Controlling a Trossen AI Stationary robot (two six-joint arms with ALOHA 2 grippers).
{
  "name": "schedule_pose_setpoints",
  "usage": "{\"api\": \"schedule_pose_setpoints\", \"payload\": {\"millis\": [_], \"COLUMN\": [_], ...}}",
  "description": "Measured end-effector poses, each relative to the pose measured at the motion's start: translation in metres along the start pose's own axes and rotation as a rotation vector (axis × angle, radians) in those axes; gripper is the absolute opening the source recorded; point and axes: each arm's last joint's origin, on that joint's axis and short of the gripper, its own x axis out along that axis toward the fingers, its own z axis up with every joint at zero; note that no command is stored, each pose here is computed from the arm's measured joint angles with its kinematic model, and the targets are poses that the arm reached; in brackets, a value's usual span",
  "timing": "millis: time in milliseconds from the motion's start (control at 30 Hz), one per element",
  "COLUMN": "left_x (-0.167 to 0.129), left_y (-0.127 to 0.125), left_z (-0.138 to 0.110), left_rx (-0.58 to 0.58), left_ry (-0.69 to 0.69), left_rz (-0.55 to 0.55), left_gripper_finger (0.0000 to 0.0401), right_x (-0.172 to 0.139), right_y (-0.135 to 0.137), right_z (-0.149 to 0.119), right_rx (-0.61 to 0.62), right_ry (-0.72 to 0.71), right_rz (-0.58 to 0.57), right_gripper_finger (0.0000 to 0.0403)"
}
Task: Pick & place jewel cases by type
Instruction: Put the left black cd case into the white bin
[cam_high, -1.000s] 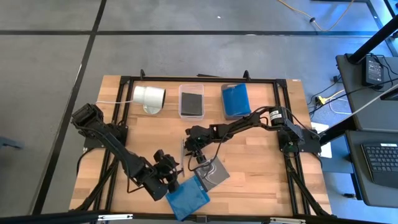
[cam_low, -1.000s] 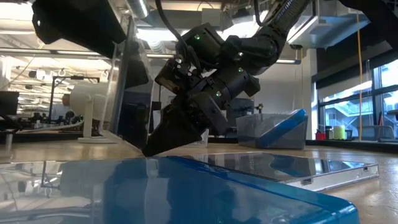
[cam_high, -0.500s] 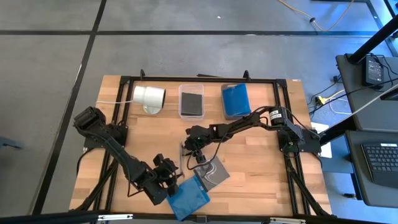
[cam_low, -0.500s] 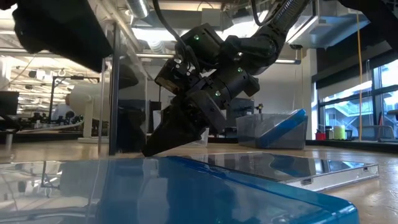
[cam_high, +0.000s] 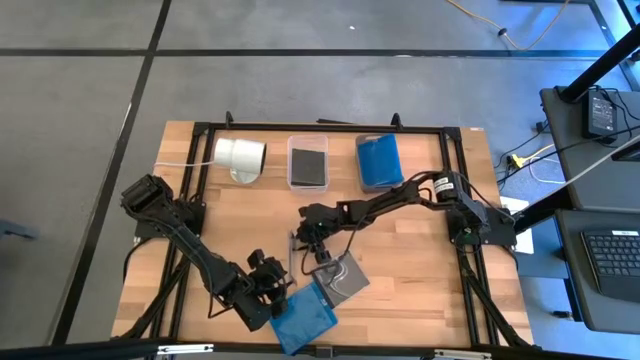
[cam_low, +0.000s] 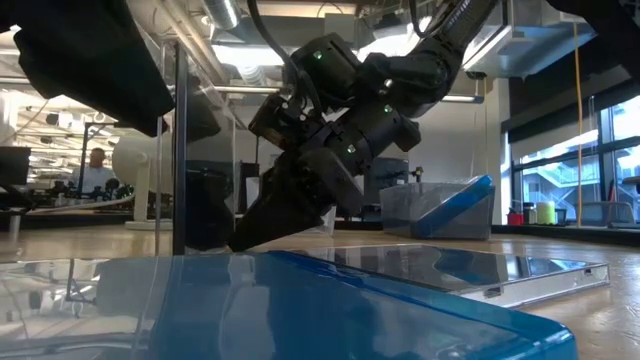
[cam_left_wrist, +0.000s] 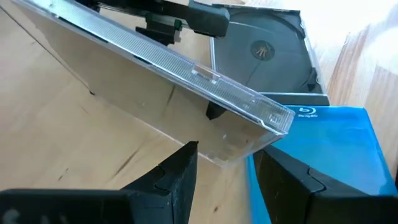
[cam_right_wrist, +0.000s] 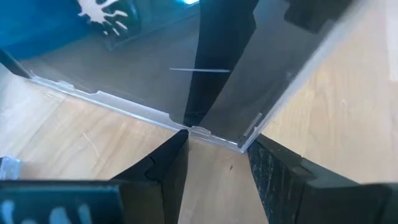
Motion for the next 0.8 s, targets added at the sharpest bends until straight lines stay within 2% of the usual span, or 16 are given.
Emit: {"api": "schedule_pose_setpoints", "payload": {"millis": [233,467,633,800], "left_x": [0.0007,0.0007,0.0007,0.0010], "left_y": [0.0005,0.0007,0.0007,0.0014], "left_z": [0.0008,0.0009,0.0010,0.0013], "left_rx": [0.039,0.015,0.076,0.083], "left_ry": [-0.001,-0.008,-0.006,-0.015], "left_rz": [0.003,0.006,0.006,0.014], "left_gripper_finger": [0.0152,0.0153,0.0153,0.0153], "right_x": [-0.0001,-0.0002,-0.0022,-0.0076], "right_y": [-0.0010,-0.0016,-0.0023,-0.0027], "right_z": [-0.0005,-0.0004,0.0015,0.0050], "right_rx": [-0.029,-0.028,-0.024,-0.020], "right_ry": [0.013,0.014,0.018,0.032], "right_rz": [-0.038,-0.047,-0.080,-0.101], "right_gripper_finger": [0.0168,0.0168,0.0168,0.0168]}}
